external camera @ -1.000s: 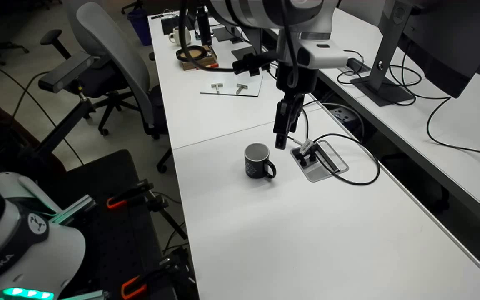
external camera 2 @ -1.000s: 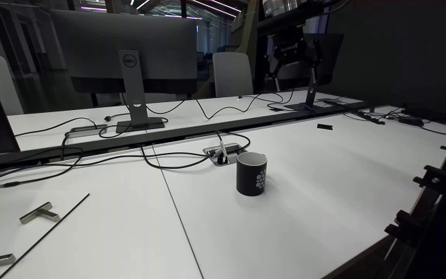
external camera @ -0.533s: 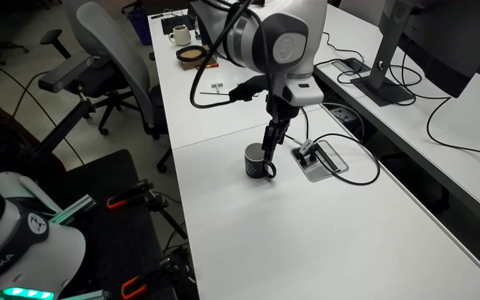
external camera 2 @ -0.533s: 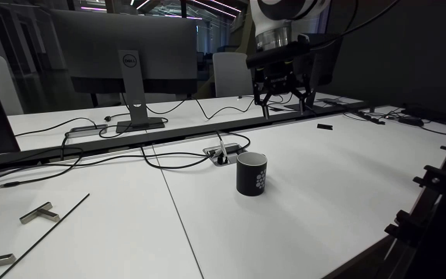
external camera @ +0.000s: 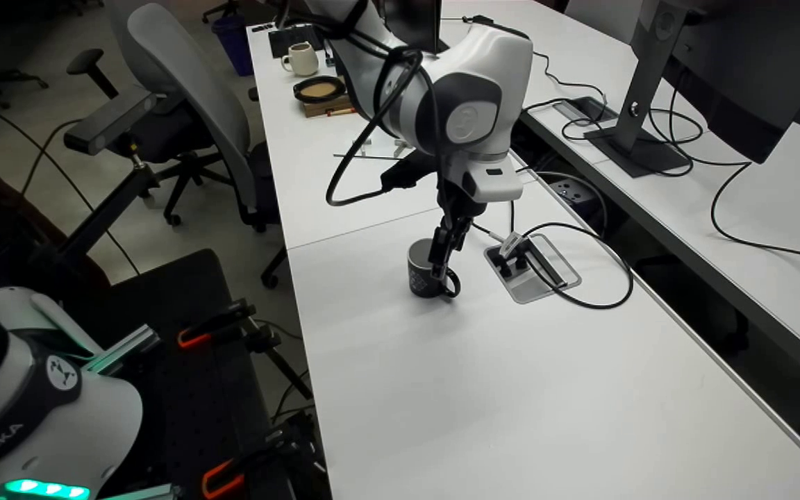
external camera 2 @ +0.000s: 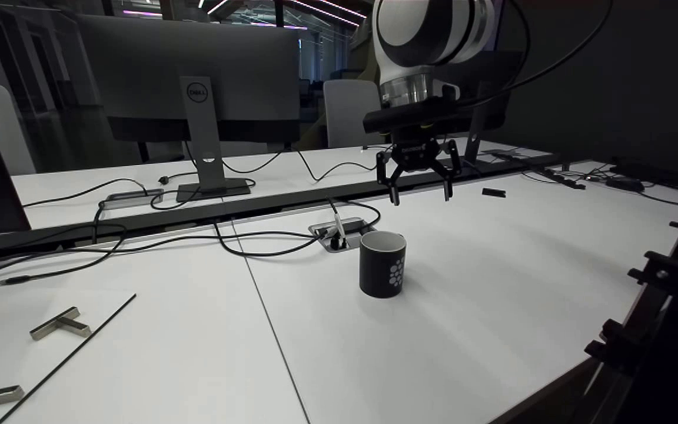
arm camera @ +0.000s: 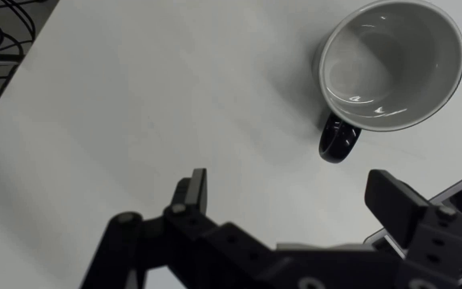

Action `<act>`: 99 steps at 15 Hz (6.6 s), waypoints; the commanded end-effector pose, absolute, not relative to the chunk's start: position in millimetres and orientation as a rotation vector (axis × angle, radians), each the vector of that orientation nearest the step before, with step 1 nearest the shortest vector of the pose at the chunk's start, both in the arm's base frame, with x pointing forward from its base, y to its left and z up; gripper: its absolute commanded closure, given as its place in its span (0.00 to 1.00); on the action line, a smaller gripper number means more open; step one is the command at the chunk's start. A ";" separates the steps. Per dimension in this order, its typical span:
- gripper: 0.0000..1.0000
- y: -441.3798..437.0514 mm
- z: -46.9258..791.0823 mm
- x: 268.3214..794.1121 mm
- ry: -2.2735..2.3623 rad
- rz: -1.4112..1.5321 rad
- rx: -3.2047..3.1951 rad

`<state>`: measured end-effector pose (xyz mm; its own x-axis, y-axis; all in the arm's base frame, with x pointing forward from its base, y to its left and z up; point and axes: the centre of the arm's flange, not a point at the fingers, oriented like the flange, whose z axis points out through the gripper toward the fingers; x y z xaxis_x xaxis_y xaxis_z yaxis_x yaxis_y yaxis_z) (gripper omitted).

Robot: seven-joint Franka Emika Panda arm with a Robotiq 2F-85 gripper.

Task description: Move the black and white mug slightly to the right

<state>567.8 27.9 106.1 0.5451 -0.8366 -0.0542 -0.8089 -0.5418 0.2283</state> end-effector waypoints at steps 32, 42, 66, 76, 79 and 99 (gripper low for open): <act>0.00 45.1 20.0 581.0 -1.854 -0.028 2.371; 0.34 49.9 9.6 585.0 -1.947 -0.071 2.444; 0.98 27.4 1.5 575.6 -2.007 -0.091 2.401; 0.98 -20.5 -7.3 558.1 -2.181 -0.124 2.266; 0.98 -36.3 -4.9 551.1 -2.246 -0.108 2.208; 0.98 -108.8 18.9 513.6 -2.347 0.036 1.974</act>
<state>525.1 -105.0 7.4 -0.1296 -0.9895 0.0640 -0.9903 0.1325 0.0430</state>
